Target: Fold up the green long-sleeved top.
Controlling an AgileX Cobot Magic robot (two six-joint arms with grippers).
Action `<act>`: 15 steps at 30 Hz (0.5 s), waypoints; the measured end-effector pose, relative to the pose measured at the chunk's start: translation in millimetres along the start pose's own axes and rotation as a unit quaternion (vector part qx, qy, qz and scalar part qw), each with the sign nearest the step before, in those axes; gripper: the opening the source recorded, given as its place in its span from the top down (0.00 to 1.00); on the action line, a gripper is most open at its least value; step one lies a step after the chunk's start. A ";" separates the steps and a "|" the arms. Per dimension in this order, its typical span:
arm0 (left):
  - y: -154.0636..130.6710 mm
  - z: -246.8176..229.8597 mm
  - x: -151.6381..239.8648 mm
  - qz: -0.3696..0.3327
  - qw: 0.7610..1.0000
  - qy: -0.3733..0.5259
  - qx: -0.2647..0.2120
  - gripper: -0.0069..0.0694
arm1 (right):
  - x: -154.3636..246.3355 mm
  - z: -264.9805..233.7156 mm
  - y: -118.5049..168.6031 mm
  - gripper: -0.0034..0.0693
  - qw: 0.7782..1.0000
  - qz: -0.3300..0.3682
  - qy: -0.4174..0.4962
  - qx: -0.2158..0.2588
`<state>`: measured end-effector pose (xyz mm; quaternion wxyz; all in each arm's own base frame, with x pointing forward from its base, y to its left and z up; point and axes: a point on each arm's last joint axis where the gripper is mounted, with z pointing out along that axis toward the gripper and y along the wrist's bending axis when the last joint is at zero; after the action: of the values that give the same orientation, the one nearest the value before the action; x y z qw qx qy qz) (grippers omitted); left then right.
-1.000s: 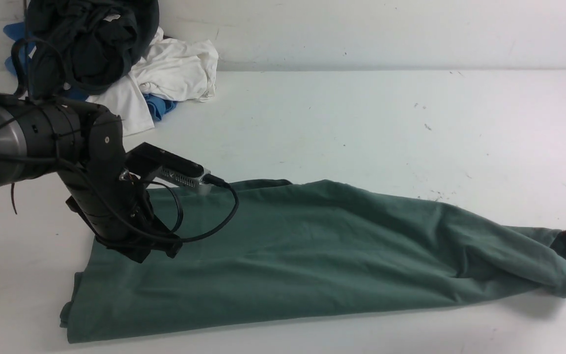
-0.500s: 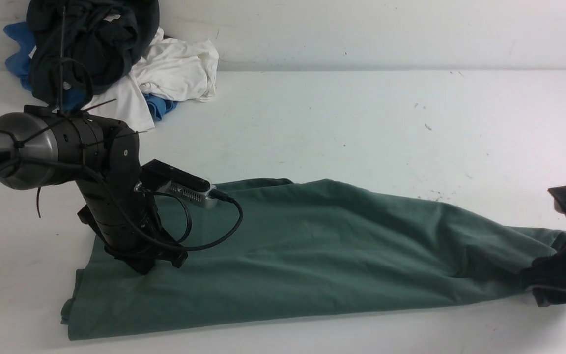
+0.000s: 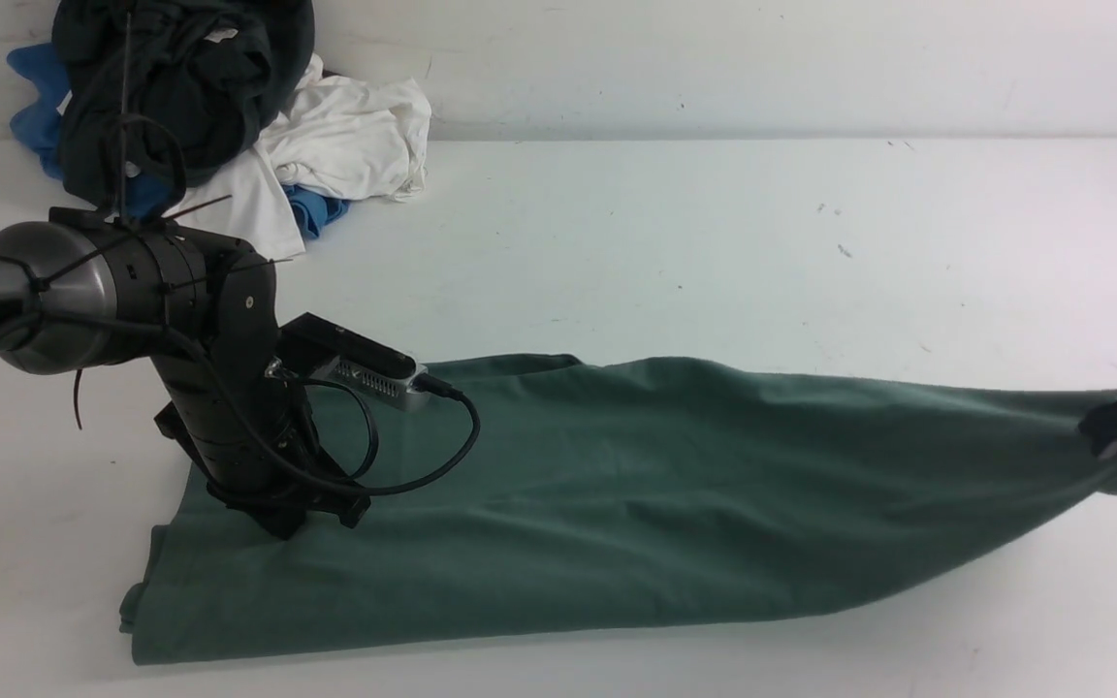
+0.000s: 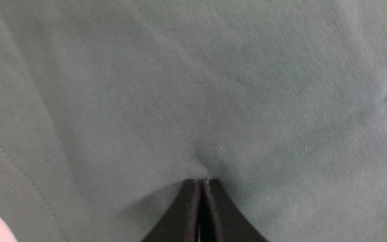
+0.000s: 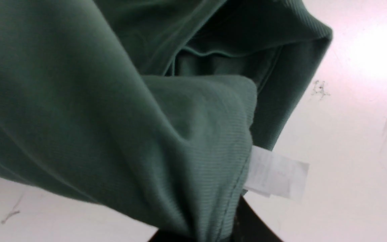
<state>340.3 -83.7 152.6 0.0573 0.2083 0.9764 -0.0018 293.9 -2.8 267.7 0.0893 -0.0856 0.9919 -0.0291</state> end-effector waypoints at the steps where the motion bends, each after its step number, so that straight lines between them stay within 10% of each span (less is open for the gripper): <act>1: 0.0 0.0 0.0 0.000 1.000 0.000 0.000 0.92 | -3.7 -1.0 -2.1 0.90 1.000 -0.001 -0.001 -0.009; 15: 0.1 0.1 -0.4 0.002 1.000 -0.001 0.000 0.92 | -7.9 44.6 -45.9 0.77 0.993 0.080 0.056 -0.067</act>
<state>340.7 -83.8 152.6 0.0580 0.2103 0.9759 -0.0017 317.2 -48.5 228.5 0.0301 -0.0097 0.9987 0.0400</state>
